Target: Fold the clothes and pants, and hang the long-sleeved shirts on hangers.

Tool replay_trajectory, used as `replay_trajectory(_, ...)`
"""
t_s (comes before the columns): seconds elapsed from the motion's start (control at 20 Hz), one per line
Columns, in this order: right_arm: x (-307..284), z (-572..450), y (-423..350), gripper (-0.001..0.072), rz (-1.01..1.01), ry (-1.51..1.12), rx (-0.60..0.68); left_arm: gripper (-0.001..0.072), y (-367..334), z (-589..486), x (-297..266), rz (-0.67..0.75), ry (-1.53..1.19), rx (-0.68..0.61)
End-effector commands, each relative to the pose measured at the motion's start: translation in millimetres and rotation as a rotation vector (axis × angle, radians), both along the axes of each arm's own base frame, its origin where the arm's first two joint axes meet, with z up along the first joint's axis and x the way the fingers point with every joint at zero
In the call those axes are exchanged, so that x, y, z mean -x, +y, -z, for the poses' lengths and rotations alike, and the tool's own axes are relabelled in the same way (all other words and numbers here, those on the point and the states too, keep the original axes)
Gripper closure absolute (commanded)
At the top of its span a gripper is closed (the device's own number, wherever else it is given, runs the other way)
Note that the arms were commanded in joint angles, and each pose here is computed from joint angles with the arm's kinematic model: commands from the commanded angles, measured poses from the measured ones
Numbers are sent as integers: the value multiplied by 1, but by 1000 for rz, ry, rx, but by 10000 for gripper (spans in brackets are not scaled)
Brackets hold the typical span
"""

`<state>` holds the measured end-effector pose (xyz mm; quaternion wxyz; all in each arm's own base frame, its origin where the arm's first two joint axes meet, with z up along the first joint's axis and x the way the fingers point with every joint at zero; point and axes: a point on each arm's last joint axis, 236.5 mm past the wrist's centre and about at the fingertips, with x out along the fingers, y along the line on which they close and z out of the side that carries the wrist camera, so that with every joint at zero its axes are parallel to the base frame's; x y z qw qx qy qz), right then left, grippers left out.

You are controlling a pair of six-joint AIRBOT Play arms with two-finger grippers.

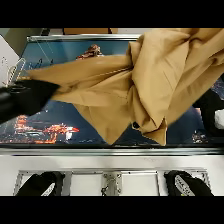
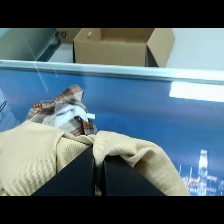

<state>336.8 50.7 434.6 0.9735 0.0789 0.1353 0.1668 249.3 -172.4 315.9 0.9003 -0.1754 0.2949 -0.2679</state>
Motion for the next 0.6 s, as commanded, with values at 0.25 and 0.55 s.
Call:
replay_trajectory(0.25, -124, 185, -30, 53, -9, 525, -65, 692, -16, 259, -65, -71, 525, -230)
replay_trajectory(0.55, -94, 271, 78, 55, -293, 753, 37, 693, -15, 351, -68, -66, 731, -340)
